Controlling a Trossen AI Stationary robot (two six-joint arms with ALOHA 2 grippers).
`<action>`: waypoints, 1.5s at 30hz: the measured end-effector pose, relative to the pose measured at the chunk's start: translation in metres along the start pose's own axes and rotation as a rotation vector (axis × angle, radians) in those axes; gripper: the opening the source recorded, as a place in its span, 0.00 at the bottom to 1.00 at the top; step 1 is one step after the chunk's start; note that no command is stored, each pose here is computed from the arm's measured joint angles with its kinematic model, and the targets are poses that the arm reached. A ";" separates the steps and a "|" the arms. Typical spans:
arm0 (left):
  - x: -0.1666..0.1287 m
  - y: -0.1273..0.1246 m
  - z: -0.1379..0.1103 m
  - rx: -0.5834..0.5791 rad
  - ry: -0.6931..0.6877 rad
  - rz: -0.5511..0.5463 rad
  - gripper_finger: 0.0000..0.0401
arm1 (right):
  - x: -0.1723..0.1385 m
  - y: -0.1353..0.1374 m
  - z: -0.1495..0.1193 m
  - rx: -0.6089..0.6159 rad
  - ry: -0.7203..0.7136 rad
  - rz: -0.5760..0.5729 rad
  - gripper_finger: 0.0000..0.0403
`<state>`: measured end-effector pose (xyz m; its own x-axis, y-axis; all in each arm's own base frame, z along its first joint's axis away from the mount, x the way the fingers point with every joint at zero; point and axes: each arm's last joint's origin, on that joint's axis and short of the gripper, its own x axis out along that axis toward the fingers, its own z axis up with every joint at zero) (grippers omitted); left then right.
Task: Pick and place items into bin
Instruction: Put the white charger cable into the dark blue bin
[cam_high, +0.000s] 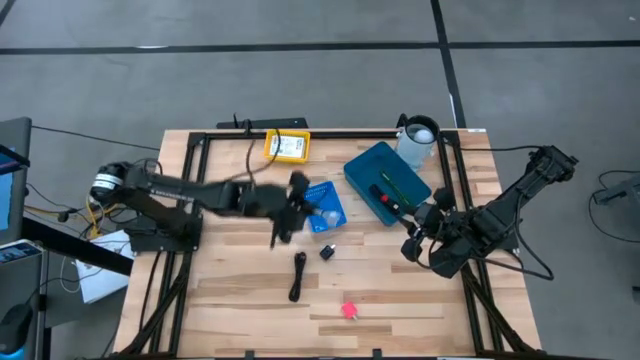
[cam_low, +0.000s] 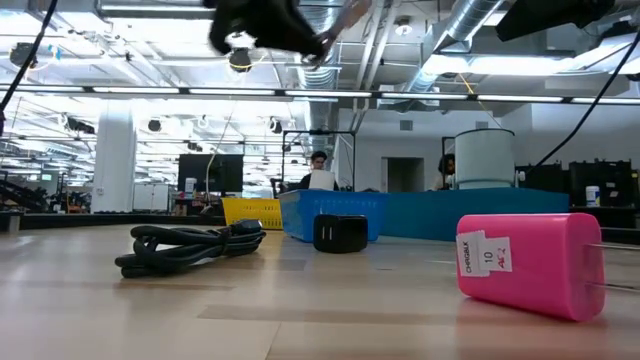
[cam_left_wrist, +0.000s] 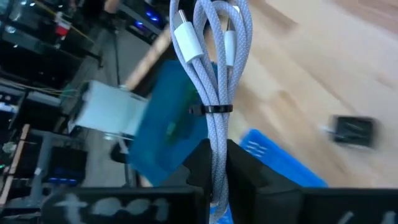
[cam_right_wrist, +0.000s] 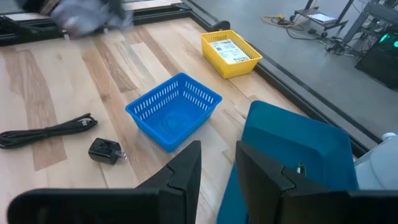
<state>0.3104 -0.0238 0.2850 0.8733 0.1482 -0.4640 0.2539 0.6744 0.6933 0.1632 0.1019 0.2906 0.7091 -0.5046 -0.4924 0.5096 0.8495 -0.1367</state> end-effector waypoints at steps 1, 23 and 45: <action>0.000 0.013 0.000 -0.018 -0.008 0.010 0.04 | 0.000 0.000 0.000 0.000 0.000 0.000 0.23; 0.097 0.143 -0.041 -0.218 0.003 -0.156 0.04 | -0.001 0.000 -0.001 -0.007 0.005 0.006 0.23; 0.096 0.134 -0.028 -0.213 0.017 -0.277 0.04 | 0.009 -0.005 0.007 -0.018 -0.041 -0.075 0.23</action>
<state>0.4164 0.1007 0.3179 0.7760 -0.0512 -0.6287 0.3865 0.8263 0.4097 0.1707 0.0922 0.2927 0.6889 -0.5724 -0.4447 0.5535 0.8116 -0.1871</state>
